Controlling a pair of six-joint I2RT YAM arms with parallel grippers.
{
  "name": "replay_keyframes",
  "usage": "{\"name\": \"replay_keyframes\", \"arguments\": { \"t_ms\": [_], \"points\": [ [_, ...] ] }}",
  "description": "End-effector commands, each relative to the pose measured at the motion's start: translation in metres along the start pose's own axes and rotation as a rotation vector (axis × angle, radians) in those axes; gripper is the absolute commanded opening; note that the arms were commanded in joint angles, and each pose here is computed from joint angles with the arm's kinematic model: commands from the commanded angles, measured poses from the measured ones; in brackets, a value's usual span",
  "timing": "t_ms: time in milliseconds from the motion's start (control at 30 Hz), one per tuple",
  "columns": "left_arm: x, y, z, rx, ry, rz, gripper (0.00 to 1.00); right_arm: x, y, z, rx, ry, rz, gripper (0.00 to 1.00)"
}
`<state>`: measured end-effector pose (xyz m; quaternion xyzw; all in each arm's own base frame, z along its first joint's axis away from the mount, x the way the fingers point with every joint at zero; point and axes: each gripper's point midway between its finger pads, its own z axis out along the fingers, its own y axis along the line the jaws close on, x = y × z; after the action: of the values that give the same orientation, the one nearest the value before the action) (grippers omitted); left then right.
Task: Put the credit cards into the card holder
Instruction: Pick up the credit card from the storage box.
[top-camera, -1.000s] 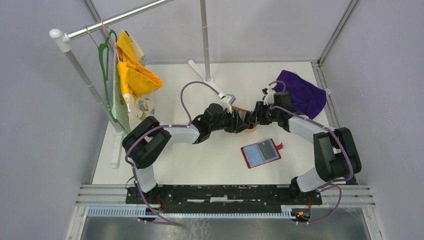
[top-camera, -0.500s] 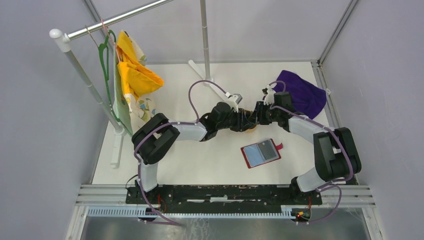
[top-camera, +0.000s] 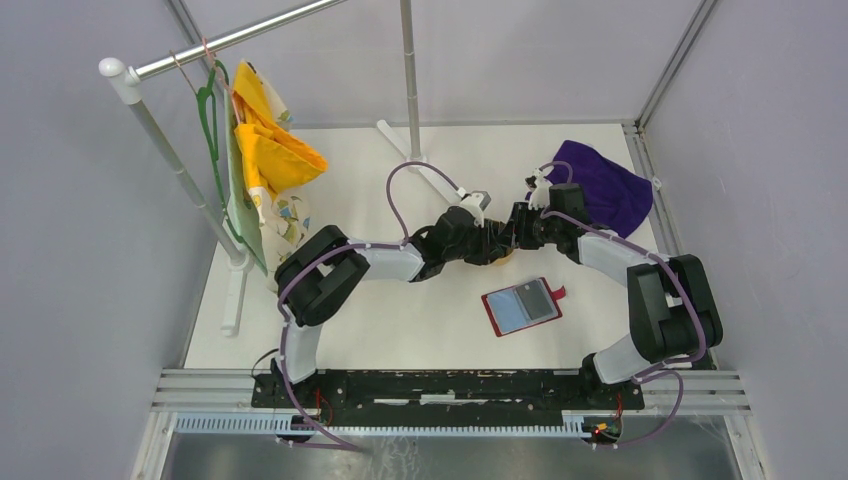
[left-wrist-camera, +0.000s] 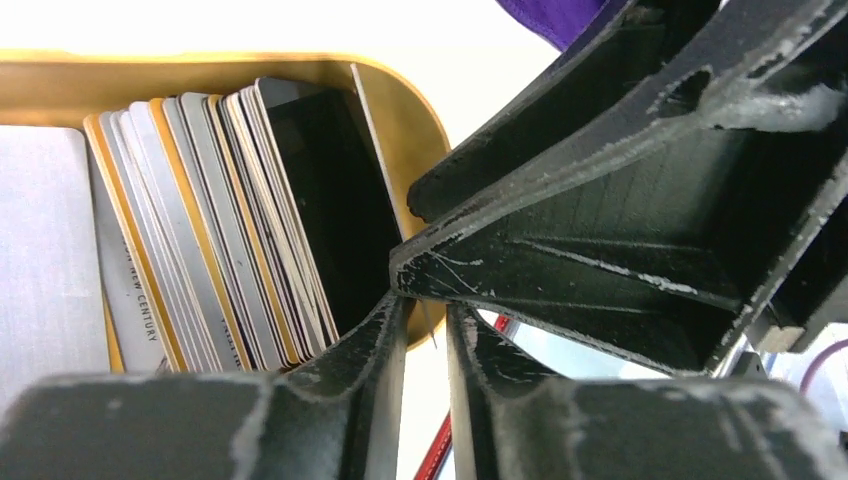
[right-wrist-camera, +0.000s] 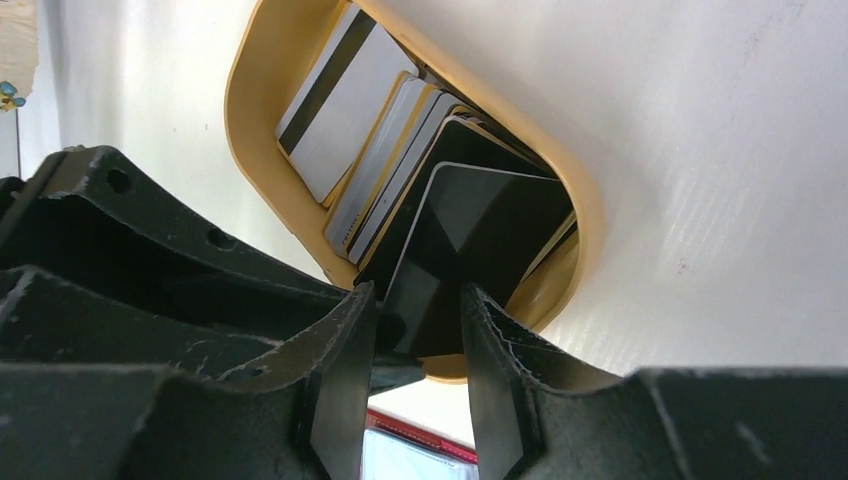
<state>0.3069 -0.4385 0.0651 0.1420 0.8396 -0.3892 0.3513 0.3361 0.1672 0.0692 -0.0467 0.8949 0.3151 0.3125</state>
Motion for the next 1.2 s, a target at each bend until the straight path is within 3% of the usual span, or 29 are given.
{"name": "replay_keyframes", "arguments": {
  "t_ms": [0,167,533,733,1000,1100,1167],
  "points": [
    [-0.02,-0.002,0.006,-0.033,-0.057,0.029,0.23,-0.015,0.012,-0.002,-0.051,-0.048,-0.018,0.44],
    [-0.023,0.0,0.007,-0.05,-0.062,0.027,0.02,-0.026,0.021,-0.01,-0.086,-0.081,-0.043,0.5],
    [-0.048,-0.009,-0.022,-0.072,-0.141,0.024,0.02,-0.06,0.037,-0.043,-0.151,-0.221,-0.191,0.55],
    [-0.062,-0.017,-0.041,-0.06,-0.185,0.027,0.02,-0.068,0.06,-0.067,-0.258,-0.314,-0.426,0.56],
    [-0.069,-0.032,-0.089,0.006,-0.249,0.056,0.02,-0.055,0.091,-0.099,-0.39,-0.401,-0.871,0.6],
    [-0.071,-0.044,-0.121,0.085,-0.307,0.078,0.02,-0.039,0.104,-0.108,-0.482,-0.425,-0.953,0.65],
    [-0.063,-0.05,-0.142,0.151,-0.332,0.098,0.02,-0.014,0.112,-0.11,-0.604,-0.408,-0.954,0.73]
  ]
}}
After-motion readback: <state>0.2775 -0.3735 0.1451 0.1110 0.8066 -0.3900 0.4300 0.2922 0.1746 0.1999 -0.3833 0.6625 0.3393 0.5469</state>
